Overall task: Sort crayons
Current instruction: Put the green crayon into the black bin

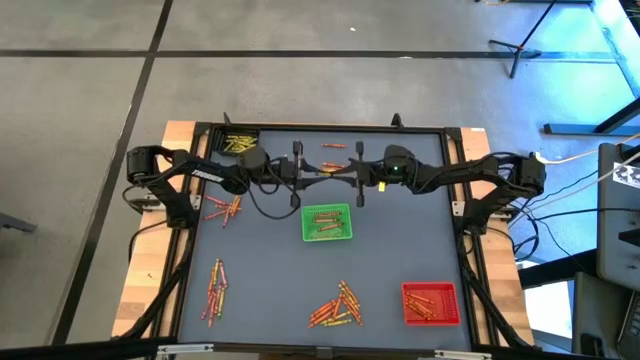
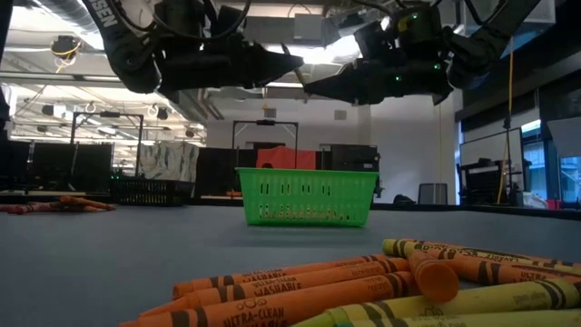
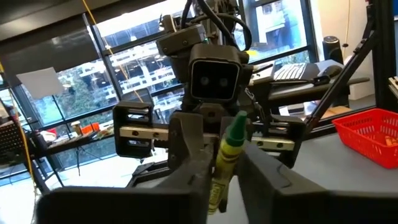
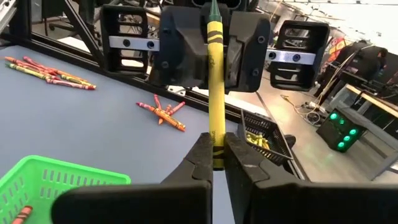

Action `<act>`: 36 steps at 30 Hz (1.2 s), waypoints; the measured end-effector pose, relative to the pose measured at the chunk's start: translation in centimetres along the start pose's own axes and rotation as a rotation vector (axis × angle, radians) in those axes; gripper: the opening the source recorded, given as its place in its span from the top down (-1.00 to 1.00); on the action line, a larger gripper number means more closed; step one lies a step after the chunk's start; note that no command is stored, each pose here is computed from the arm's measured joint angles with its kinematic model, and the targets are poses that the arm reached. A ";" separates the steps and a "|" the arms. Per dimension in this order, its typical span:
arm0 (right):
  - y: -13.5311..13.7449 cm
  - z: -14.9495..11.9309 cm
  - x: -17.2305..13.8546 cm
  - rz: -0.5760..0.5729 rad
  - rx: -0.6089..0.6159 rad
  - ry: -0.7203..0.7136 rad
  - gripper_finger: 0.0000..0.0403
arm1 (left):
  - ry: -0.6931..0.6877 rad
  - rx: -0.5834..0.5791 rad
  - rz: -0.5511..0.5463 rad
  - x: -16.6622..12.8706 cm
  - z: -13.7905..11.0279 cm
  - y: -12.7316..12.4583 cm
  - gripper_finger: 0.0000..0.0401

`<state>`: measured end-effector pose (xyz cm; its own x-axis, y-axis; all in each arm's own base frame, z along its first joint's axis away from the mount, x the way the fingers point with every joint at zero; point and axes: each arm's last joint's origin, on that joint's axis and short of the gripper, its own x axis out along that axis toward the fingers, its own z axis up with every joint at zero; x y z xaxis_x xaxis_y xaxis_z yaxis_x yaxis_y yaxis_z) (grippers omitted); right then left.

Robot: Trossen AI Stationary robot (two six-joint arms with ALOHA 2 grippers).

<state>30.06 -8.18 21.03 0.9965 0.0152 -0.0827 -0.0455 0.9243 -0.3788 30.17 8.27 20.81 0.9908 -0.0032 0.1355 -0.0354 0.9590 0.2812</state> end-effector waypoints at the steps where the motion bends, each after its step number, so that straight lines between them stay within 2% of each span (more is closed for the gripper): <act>1: 0.0 0.0 0.0 0.000 0.011 0.001 0.92 | 0.001 0.000 0.000 0.0 0.0 0.0 0.81; 4: 0.1 -0.1 0.0 0.007 0.031 0.008 0.91 | 0.005 0.003 0.004 0.0 0.0 0.0 0.95; 7: 0.1 -0.1 0.0 0.019 0.035 0.007 0.81 | 0.005 0.002 0.002 0.0 0.0 0.0 0.95; 13: 0.0 0.0 -0.2 0.008 0.057 0.023 0.30 | 0.029 -0.003 0.021 0.0 -0.2 0.0 0.93; 16: -0.3 0.5 -0.8 -0.069 0.057 0.082 0.08 | 0.107 0.020 0.084 -0.2 -0.3 0.2 0.93; 20: -0.5 1.1 -2.0 -0.153 0.043 0.191 -0.10 | 0.214 0.056 0.186 -0.8 0.4 0.5 0.93; 27: -0.5 1.4 -3.2 -0.210 0.049 0.313 -0.12 | 0.481 0.072 0.332 -3.5 2.4 0.9 0.93; 32: -0.6 1.4 -3.2 -0.220 0.047 0.312 -0.11 | 0.725 0.125 0.503 -6.7 3.7 1.0 0.93; 36: -0.6 1.5 -3.2 -0.227 0.065 0.295 -0.11 | 0.818 0.159 0.601 -8.9 5.0 1.2 0.93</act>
<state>27.04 -8.26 22.93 0.9169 -0.2949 -0.2689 0.1884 0.9139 -0.3596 20.65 8.05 24.70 0.5873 0.7166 -0.3763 -0.5132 0.6892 0.5115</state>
